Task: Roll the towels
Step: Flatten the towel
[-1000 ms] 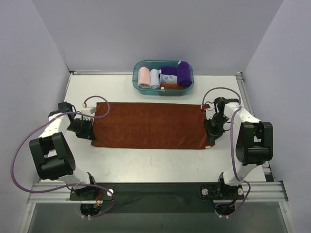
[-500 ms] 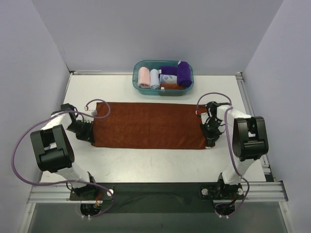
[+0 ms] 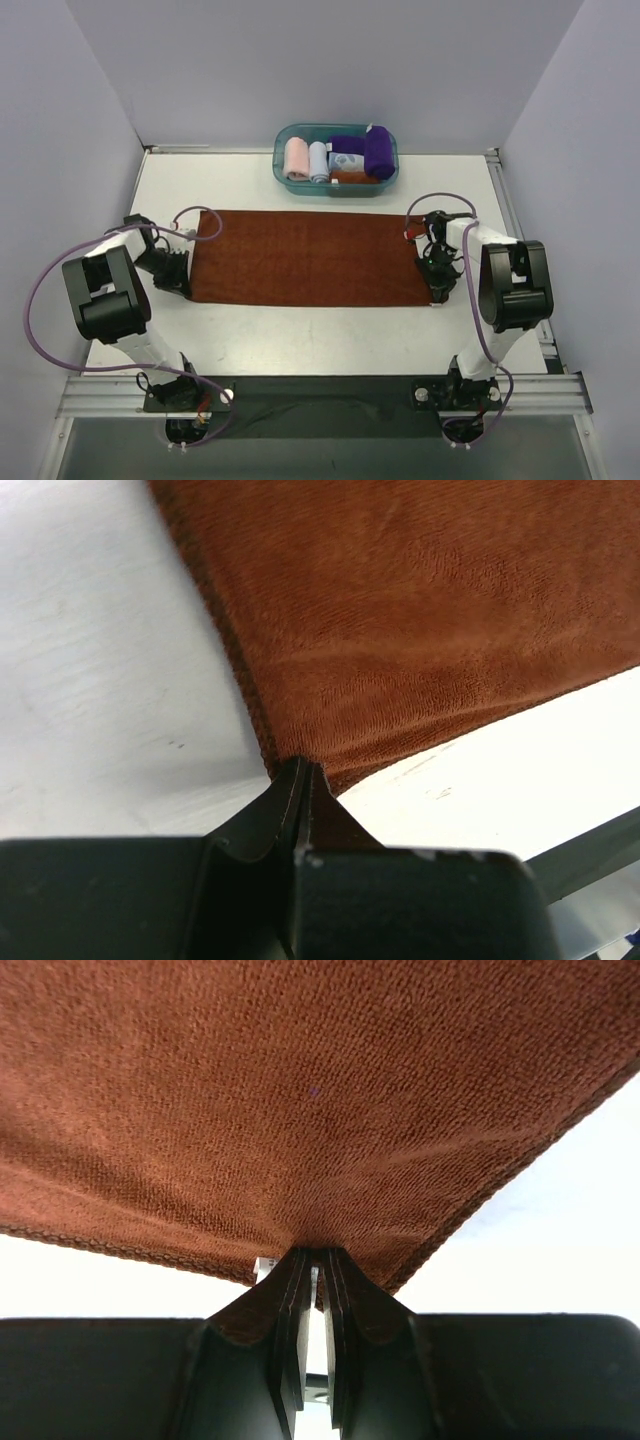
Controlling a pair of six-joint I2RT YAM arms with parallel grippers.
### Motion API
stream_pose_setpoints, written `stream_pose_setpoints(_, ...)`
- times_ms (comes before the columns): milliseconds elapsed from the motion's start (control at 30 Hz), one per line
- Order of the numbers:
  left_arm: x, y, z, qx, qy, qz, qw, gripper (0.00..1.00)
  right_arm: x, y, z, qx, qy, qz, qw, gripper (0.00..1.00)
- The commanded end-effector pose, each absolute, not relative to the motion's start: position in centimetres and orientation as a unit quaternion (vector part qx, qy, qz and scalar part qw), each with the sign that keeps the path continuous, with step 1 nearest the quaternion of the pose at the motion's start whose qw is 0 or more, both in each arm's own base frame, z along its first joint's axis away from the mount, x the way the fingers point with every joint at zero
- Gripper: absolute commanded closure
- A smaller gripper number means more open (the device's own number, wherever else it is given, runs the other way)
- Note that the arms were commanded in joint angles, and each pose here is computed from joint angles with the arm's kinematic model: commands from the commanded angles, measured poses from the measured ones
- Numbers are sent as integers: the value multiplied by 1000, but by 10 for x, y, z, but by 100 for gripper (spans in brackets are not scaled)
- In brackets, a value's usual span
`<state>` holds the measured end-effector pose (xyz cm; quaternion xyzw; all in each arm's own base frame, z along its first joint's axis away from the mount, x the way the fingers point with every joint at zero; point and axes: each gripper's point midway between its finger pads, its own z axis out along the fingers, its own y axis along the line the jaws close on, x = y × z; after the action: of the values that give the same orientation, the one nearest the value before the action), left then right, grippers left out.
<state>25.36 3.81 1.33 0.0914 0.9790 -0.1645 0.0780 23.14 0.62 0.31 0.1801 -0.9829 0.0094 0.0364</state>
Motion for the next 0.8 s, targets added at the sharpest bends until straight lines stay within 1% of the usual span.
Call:
stream_pose_setpoints(0,244,80,0,90,990,-90,59,100,214,-19,-7,206,-974,68,71,88)
stream_pose_setpoints(133,235,88,1,82,991,-89,57,100,208,-22,-4,217,-971,72,69,87)
stream_pose_setpoints(233,230,82,1,88,989,-102,57,100,207,-8,-3,228,-970,51,66,83)
stream_pose_setpoints(333,235,75,7,92,986,-115,72,100,207,9,1,232,-970,27,60,75)
stream_pose_setpoints(367,237,72,10,92,985,-125,80,100,211,16,6,230,-972,21,53,70)
stream_pose_setpoints(500,247,63,33,98,978,-146,112,100,224,28,30,223,-975,-4,20,66)
stream_pose_setpoints(633,259,53,54,113,971,-160,137,100,236,33,58,216,-976,-21,-20,64)
stream_pose_setpoints(767,264,45,63,128,968,-158,146,100,234,30,73,216,-976,-30,-19,65)
